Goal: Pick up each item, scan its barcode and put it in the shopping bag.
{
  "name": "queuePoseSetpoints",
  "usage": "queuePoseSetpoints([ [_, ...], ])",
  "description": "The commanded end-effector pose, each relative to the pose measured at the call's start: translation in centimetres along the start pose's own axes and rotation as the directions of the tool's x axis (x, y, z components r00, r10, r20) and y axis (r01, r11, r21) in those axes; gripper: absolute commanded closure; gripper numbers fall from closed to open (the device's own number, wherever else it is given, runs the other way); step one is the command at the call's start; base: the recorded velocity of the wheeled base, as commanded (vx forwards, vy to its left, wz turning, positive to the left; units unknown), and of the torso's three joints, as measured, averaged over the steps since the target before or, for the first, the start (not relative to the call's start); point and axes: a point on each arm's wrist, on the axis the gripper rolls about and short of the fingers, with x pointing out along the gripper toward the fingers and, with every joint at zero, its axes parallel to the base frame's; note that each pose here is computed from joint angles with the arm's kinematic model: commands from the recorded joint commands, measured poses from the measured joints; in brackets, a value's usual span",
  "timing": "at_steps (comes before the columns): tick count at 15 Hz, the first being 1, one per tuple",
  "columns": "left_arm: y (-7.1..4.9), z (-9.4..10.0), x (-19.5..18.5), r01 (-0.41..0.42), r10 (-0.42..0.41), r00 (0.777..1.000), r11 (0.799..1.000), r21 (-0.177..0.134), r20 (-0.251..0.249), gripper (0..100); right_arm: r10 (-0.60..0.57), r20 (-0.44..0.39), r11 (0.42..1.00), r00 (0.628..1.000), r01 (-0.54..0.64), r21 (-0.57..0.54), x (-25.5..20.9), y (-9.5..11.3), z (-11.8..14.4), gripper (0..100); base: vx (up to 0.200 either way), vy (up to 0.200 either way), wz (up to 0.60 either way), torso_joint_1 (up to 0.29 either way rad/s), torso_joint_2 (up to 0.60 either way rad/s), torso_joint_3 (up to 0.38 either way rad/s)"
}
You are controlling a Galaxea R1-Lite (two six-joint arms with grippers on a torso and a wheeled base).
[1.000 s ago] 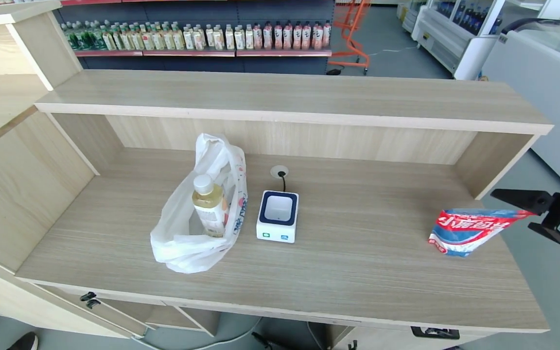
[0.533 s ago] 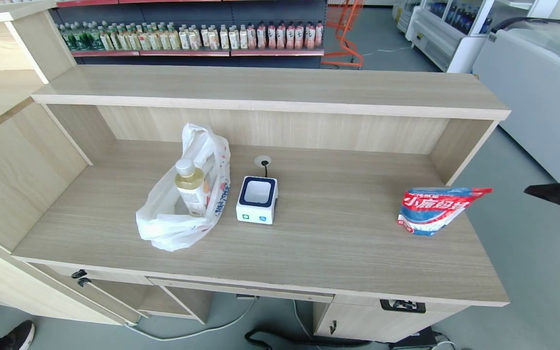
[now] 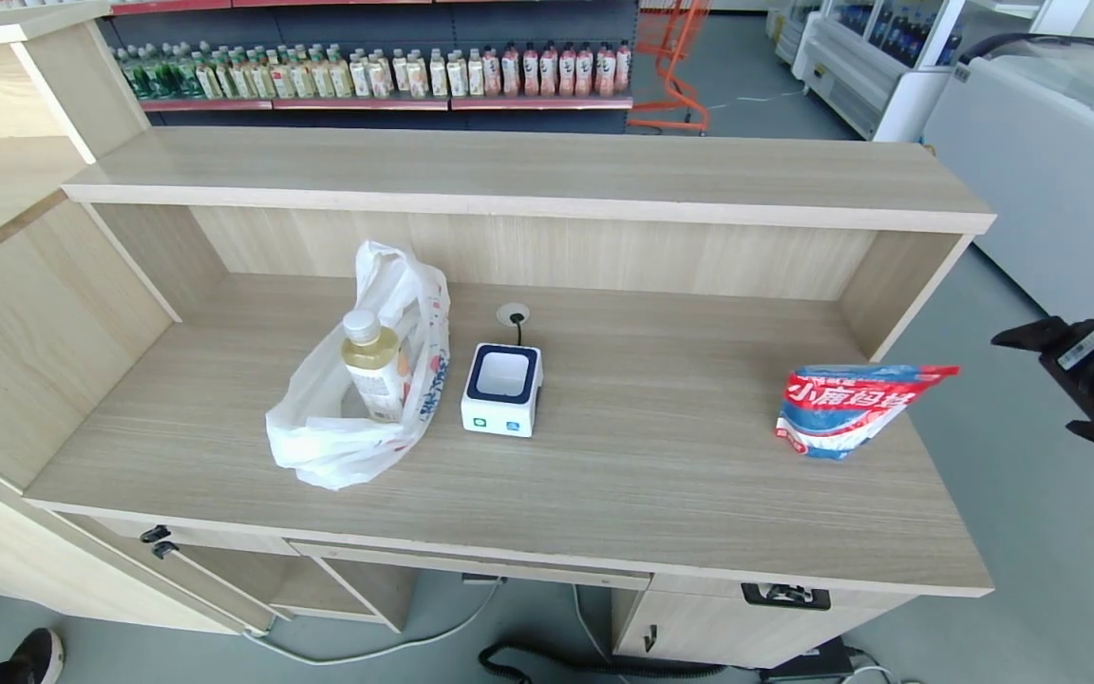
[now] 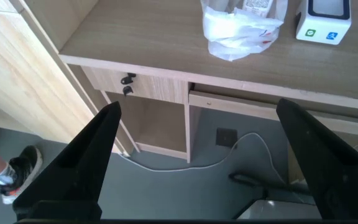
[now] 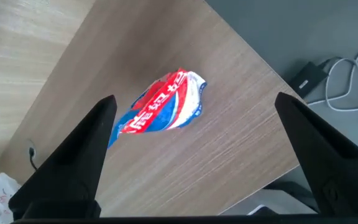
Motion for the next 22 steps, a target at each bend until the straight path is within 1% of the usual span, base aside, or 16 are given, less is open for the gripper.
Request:
queuePoseSetpoints([
  [1,0.0,0.0,0.0,0.0,0.0,1.0,1.0,0.0,0.0,0,-0.07,-0.087,0.997,0.994,0.069,-0.015,5.2,-0.1,-1.5,0,0.0,0.0,0.0,0.0,0.0,0.0],
  [2,0.0,0.0,0.0,0.0,0.0,1.0,1.0,0.0,0.0,0,-0.05,-0.107,0.998,0.993,0.047,-0.029,6.6,1.0,-2.2,0,0.0,0.0,0.0,0.0,0.0,0.0],
  [5,0.0,0.0,0.0,0.0,0.0,1.0,1.0,0.0,0.0,0,-0.039,-0.145,0.998,0.989,0.032,-0.055,9.6,2.1,-3.7,0,0.0,0.0,0.0,0.0,0.0,0.0],
  [6,0.0,0.0,0.0,0.0,0.0,1.0,1.0,0.0,0.0,0,-0.033,-0.167,0.997,0.985,0.022,-0.072,10.9,2.9,-4.6,0,0.0,0.0,0.0,0.0,0.0,0.0],
  [9,0.0,0.0,0.0,0.0,0.0,1.0,1.0,0.0,0.0,0,-0.026,-0.215,0.99,0.976,-0.004,-0.142,12.0,3.7,-6.8,0,0.0,0.0,0.0,0.0,0.0,0.0],
  [11,0.0,0.0,0.0,0.0,0.0,1.0,1.0,0.0,0.0,0,0.002,-0.213,0.988,0.977,-0.035,-0.148,12.5,4.0,-7.7,0,0.0,0.0,0.0,0.0,0.0,0.0],
  [12,0.0,0.0,0.0,0.0,0.0,1.0,1.0,0.0,0.0,0,0.006,-0.213,0.987,0.977,-0.04,-0.153,12.6,4.1,-7.7,100,0.0,0.0,0.0,0.0,0.0,0.0],
  [15,0.0,0.0,0.0,-0.002,0.002,1.0,1.0,0.0,0.0,0,-0.012,-0.225,0.967,0.974,-0.046,-0.25,12.9,3.7,-8.2,100,0.0,0.0,0.0,0.0,0.0,0.0],
  [16,0.0,0.0,0.0,-0.002,0.002,1.0,1.0,0.0,0.0,0,-0.012,-0.225,0.964,0.974,-0.049,-0.261,12.9,3.6,-8.3,100,0.0,0.0,0.0,0.0,0.0,0.0],
  [17,0.0,0.0,0.0,0.0,0.0,1.0,1.0,0.0,0.0,0,-0.01,-0.222,0.94,0.975,-0.066,-0.334,13.1,3.5,-8.3,100,0.0,0.0,0.0,0.0,0.0,0.0],
  [18,0.0,0.0,0.0,0.0,0.0,1.0,1.0,0.0,0.0,0,0.013,-0.2,0.913,0.98,-0.093,-0.396,13.2,3.5,-8.3,100,0.0,0.0,0.0,0.0,0.0,0.0],
  [19,0.0,0.0,0.0,0.0,0.0,1.0,1.0,0.0,0.0,0,0.031,-0.191,0.899,0.981,-0.111,-0.424,13.0,3.5,-8.3,100,0.0,0.0,0.0,0.0,0.0,0.0],
  [20,0.0,0.0,0.0,0.0,0.0,1.0,1.0,0.0,0.0,0,0.091,-0.168,0.863,0.982,-0.162,-0.478,12.6,3.7,-8.0,100,0.0,0.0,0.0,0.0,0.0,0.0],
  [22,0.0,0.0,0.0,0.0,0.0,1.0,1.0,0.0,0.0,0,0.244,-0.204,0.805,0.948,-0.316,-0.503,10.9,4.9,-6.1,100,0.0,0.0,0.0,0.0,0.0,0.0],
])
